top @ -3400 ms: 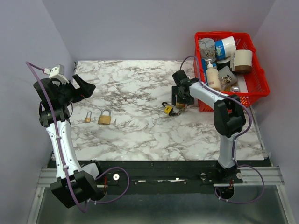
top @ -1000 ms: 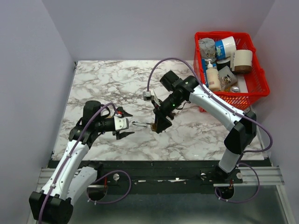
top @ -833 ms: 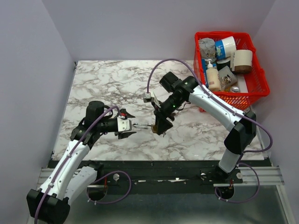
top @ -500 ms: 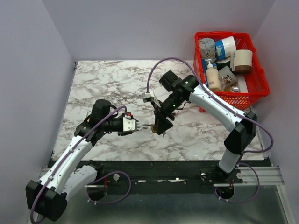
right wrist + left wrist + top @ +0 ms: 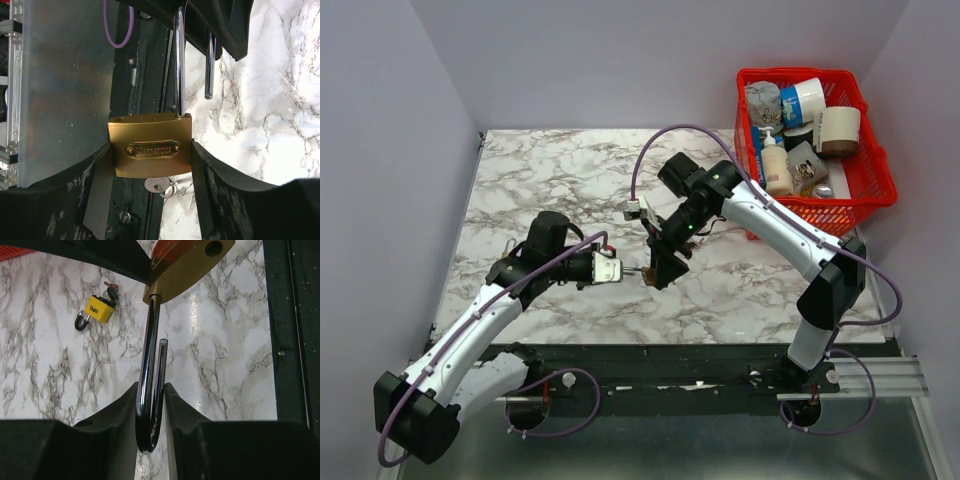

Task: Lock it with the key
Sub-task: Pick up the lock from the center of the board.

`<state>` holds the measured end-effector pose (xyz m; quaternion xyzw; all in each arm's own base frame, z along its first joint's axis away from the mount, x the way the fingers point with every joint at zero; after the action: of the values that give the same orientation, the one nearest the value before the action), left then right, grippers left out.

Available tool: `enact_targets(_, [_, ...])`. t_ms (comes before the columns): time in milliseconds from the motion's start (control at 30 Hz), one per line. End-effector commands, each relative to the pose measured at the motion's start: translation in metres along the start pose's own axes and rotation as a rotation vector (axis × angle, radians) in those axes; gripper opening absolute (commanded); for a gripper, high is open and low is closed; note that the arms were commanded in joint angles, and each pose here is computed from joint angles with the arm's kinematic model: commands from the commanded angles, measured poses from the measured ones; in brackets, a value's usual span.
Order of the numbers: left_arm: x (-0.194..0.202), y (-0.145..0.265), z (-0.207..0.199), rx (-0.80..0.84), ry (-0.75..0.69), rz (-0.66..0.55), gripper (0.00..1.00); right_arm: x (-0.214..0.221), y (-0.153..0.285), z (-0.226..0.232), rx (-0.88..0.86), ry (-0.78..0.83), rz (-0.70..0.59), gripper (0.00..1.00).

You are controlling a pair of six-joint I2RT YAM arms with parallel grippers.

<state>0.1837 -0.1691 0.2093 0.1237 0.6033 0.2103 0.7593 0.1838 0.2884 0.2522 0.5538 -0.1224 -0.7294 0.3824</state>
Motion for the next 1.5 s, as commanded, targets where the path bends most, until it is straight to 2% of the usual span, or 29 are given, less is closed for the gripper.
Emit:
enact_targets(0, [-0.008,0.002,0.005,-0.012,-0.060,0.025,0.30,-0.012,0.000,0.006,-0.028,0.021,-0.029,0.01])
enact_targets(167, [-0.008,0.001,0.001,-0.004,-0.061,0.049,0.27,-0.012,-0.001,0.005,-0.035,0.004,-0.027,0.01])
enact_targets(200, [-0.010,0.001,0.001,-0.004,-0.058,0.046,0.12,-0.012,-0.002,0.006,-0.038,-0.001,-0.027,0.01])
enact_targets(233, [-0.011,0.001,0.000,-0.002,-0.040,0.042,0.03,-0.014,-0.002,0.005,-0.035,0.001,-0.031,0.01])
enact_targets(267, [-0.011,0.001,0.000,-0.003,-0.025,0.041,0.00,-0.014,-0.002,0.004,-0.033,-0.002,-0.033,0.01])
enact_targets(300, [-0.014,0.001,-0.001,-0.007,-0.016,0.032,0.00,-0.016,-0.001,0.004,-0.027,-0.011,-0.033,0.09])
enact_targets(333, [-0.015,0.002,-0.001,-0.008,0.002,0.026,0.00,-0.017,0.000,0.004,-0.023,-0.007,-0.034,0.39])
enact_targets(433, [-0.020,0.003,-0.004,-0.011,0.025,-0.002,0.00,-0.022,0.006,0.007,0.011,0.017,-0.053,0.85])
enact_targets(533, [-0.026,0.006,-0.007,-0.006,0.041,-0.028,0.00,-0.023,0.012,0.007,0.041,0.031,-0.073,1.00])
enact_targets(867, [-0.059,0.016,-0.008,-0.018,0.129,-0.151,0.00,-0.019,0.036,0.001,0.193,0.112,-0.095,1.00])
enact_targets(1000, [-0.073,0.021,-0.008,-0.034,0.144,-0.198,0.00,-0.025,0.053,-0.001,0.357,0.197,-0.125,1.00])
enact_targets(1033, [-0.076,0.023,-0.007,-0.037,0.146,-0.208,0.00,-0.040,0.065,0.004,0.428,0.215,-0.197,1.00])
enact_targets(1100, [-0.083,0.026,-0.009,-0.028,0.145,-0.228,0.00,-0.035,0.067,0.003,0.467,0.209,-0.223,1.00])
enact_targets(1200, [-0.091,0.030,-0.010,-0.016,0.165,-0.248,0.00,-0.039,0.071,0.016,0.432,0.308,-0.251,1.00])
enact_targets(1400, [-0.100,0.034,-0.010,-0.014,0.150,-0.274,0.00,-0.033,0.059,0.020,0.266,0.283,-0.194,1.00])
enact_targets(1467, [-0.103,0.034,-0.009,-0.015,0.150,-0.278,0.00,-0.033,0.058,0.021,0.247,0.284,-0.188,0.96])
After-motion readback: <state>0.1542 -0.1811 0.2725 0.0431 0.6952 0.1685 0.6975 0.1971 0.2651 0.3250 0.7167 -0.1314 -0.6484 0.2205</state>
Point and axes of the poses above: each gripper's point midway between its finger pads, its own y axis back along the fingers, its own z axis along the line the jaws close on, x = y × z, the point moved 5 cm from there along y, back along the fingers, and after that the axes turned 7 degrees about y, right-handed, at the moved point
